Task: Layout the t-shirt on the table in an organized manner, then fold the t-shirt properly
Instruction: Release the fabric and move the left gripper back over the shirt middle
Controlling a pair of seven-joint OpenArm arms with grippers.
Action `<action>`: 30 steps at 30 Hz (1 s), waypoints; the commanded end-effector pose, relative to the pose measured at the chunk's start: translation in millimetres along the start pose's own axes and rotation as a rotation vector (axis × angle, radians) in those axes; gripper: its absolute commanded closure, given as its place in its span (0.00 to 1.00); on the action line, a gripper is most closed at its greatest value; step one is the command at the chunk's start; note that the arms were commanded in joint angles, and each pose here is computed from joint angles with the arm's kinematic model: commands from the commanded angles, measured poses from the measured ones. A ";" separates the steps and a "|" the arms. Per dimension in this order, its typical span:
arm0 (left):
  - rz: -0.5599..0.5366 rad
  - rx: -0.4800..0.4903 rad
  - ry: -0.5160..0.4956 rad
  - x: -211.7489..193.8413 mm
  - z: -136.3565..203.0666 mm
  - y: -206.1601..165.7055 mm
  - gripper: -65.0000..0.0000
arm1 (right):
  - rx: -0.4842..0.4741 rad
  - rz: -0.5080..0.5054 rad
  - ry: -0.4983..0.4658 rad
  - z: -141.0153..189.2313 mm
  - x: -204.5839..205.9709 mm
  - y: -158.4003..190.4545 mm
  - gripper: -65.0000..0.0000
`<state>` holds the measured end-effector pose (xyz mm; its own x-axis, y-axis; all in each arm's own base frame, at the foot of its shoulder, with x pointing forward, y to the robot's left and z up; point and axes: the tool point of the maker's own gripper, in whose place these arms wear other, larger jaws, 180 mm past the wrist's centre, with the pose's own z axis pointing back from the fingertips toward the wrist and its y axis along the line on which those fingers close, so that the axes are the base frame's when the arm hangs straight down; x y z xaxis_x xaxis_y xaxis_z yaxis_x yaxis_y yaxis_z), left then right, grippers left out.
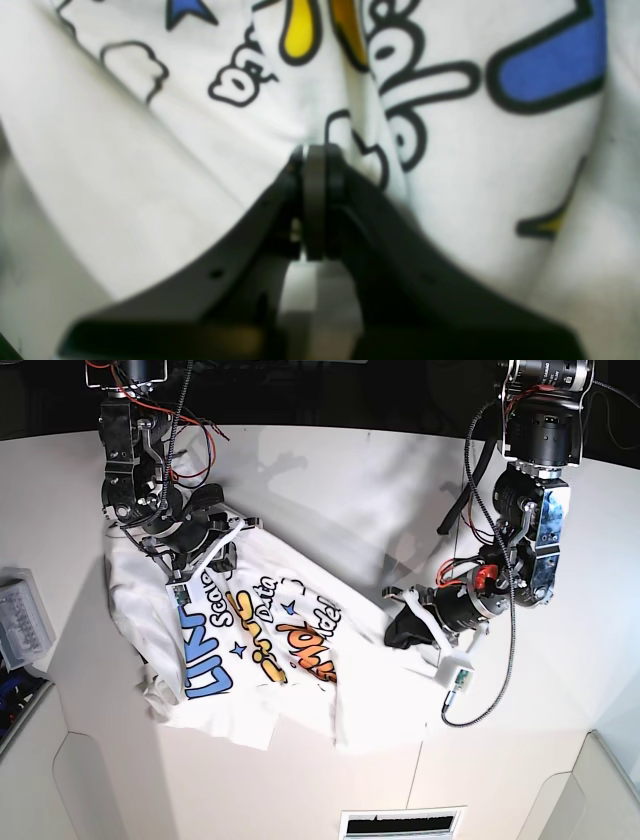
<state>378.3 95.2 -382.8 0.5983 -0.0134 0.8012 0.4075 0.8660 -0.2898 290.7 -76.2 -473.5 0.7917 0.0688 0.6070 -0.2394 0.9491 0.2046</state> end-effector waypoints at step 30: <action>-0.490 -0.293 -0.122 62.2 -85.7 -235.9 0.65 | -0.018 0.016 0.058 0.6 -11.0 -4.5 1.00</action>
<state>370.0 -147.0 -330.4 0.2565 -0.3393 0.9050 0.8004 0.5995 -0.0021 290.0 -75.8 -474.0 0.7937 0.0712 0.6041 -0.2416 0.9483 0.2057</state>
